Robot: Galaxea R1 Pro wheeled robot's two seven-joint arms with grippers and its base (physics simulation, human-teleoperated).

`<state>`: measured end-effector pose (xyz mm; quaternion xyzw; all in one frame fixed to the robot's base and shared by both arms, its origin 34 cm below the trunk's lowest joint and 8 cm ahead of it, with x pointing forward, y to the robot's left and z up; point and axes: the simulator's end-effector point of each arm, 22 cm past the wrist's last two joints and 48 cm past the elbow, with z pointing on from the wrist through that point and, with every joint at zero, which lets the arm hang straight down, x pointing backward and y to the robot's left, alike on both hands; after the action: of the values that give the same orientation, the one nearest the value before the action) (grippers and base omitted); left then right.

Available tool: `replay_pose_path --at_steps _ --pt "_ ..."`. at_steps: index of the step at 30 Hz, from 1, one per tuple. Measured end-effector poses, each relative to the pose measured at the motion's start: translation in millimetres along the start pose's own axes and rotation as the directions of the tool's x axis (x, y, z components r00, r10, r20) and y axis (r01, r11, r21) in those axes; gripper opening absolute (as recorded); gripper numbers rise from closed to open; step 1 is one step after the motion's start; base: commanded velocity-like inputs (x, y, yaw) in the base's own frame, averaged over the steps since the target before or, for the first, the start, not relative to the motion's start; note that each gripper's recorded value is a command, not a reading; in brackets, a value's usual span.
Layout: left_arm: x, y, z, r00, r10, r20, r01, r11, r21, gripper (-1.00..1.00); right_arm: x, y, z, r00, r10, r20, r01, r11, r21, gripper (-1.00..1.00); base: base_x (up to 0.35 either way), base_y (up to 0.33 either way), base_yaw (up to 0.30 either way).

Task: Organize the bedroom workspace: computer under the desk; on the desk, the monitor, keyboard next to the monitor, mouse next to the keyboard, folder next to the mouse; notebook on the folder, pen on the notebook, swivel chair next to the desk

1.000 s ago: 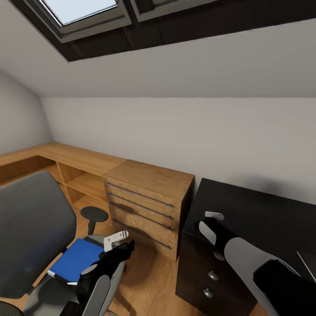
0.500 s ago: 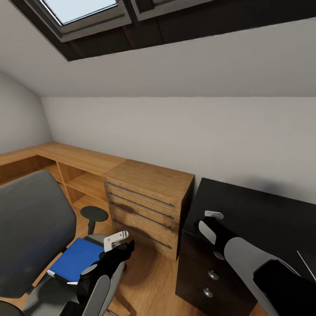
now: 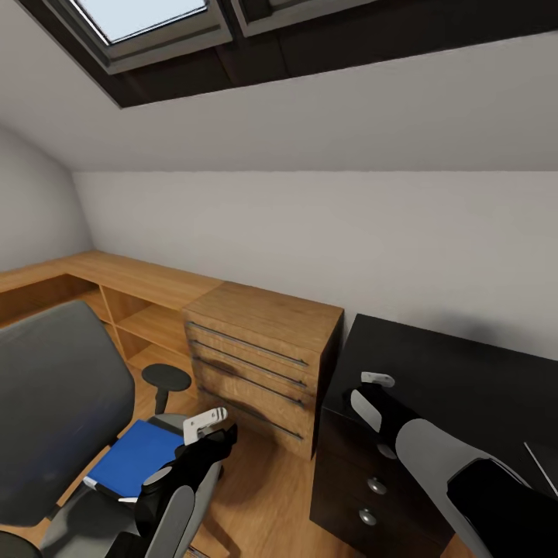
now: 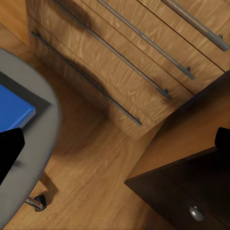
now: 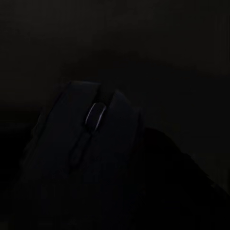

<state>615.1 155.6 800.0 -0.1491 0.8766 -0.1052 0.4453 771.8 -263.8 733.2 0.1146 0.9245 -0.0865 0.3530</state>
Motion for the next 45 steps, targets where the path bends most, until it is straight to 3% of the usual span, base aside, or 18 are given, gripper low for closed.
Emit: replay_pose_path --at_steps 4,31,36,41,45 --pt "-0.1 0.0 -0.1 1.000 0.000 0.000 0.000 1.000 0.000 1.00 -0.8 -1.5 -0.3 1.000 -0.016 0.002 0.016 1.000 0.006 -1.00 0.000 0.000 0.000" --pt "-0.7 -1.5 -1.6 1.000 -0.003 -0.010 0.003 1.000 0.001 1.00 0.9 -4.8 -1.5 1.000 -0.005 -0.013 0.005 1.000 0.006 -1.00 0.000 0.000 0.000" --pt "-7.4 -4.3 -6.2 1.000 -0.003 -0.010 0.003 1.000 0.001 1.00 -8.0 -3.4 -8.6 1.000 -0.001 -0.009 0.001 1.000 0.002 -1.00 0.000 0.000 0.000" --pt "-13.9 -7.0 -10.8 1.000 -0.003 -0.010 0.003 1.000 0.001 1.00 -47.2 6.1 -27.5 0.999 -0.006 0.041 0.008 0.999 -0.036 -1.00 0.000 0.000 0.000" --pt "-19.1 -9.0 -14.5 1.000 -0.002 -0.010 0.002 1.000 0.000 1.00 -67.5 2.7 -44.4 1.000 0.004 0.005 -0.004 0.997 -0.072 -1.00 -0.003 0.000 0.000"
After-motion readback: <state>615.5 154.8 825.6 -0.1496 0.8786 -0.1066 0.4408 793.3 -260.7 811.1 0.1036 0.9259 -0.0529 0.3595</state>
